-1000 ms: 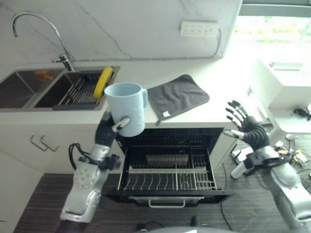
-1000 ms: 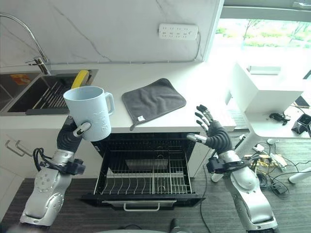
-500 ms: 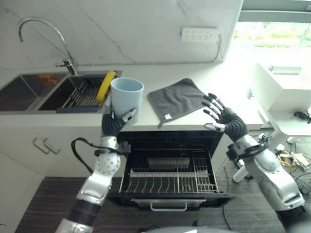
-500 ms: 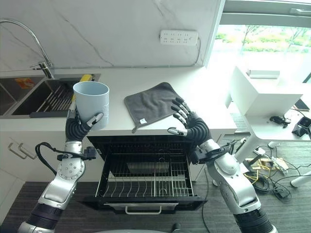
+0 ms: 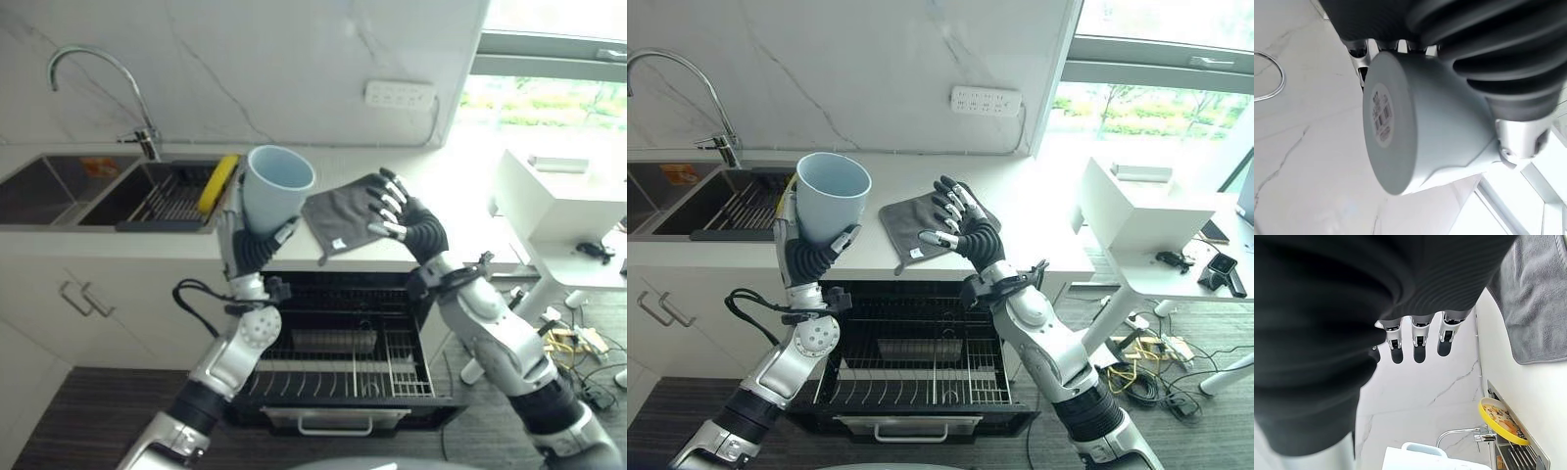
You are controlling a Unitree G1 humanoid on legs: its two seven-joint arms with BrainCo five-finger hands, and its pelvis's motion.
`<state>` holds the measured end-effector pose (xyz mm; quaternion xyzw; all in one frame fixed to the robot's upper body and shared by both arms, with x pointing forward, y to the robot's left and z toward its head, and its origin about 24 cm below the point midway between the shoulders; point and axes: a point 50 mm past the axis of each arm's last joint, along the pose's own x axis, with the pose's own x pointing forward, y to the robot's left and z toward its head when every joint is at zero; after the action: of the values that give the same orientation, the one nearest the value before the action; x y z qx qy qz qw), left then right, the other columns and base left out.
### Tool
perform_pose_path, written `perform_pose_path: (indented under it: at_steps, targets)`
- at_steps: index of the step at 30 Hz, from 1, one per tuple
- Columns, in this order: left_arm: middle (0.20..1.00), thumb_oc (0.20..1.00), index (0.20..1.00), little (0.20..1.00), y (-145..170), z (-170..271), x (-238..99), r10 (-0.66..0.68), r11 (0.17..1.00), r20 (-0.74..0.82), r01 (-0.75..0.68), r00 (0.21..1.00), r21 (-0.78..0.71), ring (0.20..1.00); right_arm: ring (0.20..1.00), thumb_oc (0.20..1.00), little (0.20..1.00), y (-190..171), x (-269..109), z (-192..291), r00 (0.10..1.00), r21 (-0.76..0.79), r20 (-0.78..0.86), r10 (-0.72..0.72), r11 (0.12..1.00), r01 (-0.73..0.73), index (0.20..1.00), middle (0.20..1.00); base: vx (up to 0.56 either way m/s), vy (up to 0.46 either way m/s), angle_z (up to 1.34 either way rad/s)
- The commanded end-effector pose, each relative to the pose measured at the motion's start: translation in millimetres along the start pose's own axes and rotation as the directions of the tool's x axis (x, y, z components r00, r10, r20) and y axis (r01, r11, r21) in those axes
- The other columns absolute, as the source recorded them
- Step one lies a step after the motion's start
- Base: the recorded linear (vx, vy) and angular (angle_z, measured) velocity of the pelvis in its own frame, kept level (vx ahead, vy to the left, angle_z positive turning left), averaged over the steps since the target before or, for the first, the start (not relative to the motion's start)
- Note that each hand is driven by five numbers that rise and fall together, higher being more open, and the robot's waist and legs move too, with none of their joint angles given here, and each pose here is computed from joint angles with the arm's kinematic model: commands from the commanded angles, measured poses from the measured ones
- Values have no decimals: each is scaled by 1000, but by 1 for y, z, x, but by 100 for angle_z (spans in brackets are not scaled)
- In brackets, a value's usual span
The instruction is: Place the dishes in the dishwasher.
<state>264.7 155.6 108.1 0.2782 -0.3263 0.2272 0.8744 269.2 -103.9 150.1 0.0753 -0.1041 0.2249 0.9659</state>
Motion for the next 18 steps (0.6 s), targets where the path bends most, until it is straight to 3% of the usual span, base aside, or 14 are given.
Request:
perform_pose_path:
  at_steps: [1, 18]
  targets:
    - [200, 200, 200, 200, -5, 23, 32, 52, 999, 222, -49, 974, -20, 200, 1000, 1000, 1000, 5, 15, 24, 994, 47, 111, 12, 999, -17, 1000, 1000, 0, 0, 0]
    - [200, 200, 200, 200, -29, 43, 19, -81, 992, 309, 105, 948, -64, 200, 1000, 1000, 1000, 28, 36, 30, 991, 85, 115, 63, 994, -73, 1000, 1000, 0, 0, 0]
